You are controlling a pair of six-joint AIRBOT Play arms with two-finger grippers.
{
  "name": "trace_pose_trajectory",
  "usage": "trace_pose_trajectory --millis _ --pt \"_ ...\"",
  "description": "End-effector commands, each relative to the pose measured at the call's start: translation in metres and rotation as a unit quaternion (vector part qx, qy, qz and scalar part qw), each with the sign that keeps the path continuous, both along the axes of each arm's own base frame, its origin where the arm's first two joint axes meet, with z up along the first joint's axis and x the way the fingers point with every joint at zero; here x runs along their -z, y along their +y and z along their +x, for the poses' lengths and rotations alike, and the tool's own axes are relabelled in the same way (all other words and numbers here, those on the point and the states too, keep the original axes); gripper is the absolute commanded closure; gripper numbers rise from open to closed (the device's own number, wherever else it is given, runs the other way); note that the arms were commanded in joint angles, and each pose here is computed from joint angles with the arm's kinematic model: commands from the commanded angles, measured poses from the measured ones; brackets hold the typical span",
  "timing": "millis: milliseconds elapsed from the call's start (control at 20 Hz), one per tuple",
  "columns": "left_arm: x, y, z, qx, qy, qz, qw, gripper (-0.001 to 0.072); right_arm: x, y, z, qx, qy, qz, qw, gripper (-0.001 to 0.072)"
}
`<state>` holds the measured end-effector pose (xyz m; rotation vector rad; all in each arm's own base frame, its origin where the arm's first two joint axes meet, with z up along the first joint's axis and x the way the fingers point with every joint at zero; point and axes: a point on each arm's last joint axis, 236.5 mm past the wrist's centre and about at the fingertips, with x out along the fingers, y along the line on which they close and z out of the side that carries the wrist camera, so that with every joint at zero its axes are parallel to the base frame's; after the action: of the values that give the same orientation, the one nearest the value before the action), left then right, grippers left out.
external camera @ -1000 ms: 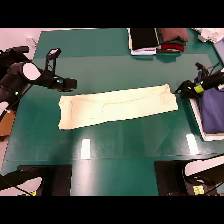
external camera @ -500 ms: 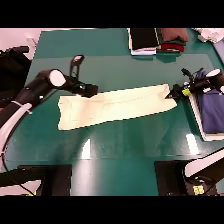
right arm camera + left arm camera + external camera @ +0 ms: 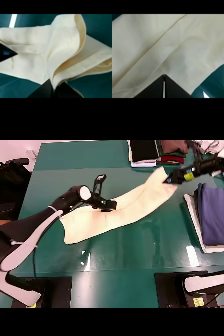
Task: Fold the shirts.
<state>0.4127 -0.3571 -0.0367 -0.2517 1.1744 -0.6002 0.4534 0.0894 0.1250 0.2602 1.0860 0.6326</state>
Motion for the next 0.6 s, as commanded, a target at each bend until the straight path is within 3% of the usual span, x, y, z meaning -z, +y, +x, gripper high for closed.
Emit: trace_pose_trajectory --millis 0,300,550 --pt "0.025 -0.018 0.005 0.002 0.022 -0.007 1.0 0.0685 -0.066 0.057 -0.013 -0.037 -0.066 0.005 0.997 0.0691" --pt "0.029 -0.017 0.01 0.005 0.016 0.002 1.0 0.0685 -0.089 0.131 -0.039 -0.1 -0.083 0.023 0.991 0.0691" --pt "-0.024 0.04 0.04 -0.001 -0.027 0.041 0.999 0.0685 -0.094 0.176 -0.057 -0.135 -0.089 0.037 0.986 0.0691"
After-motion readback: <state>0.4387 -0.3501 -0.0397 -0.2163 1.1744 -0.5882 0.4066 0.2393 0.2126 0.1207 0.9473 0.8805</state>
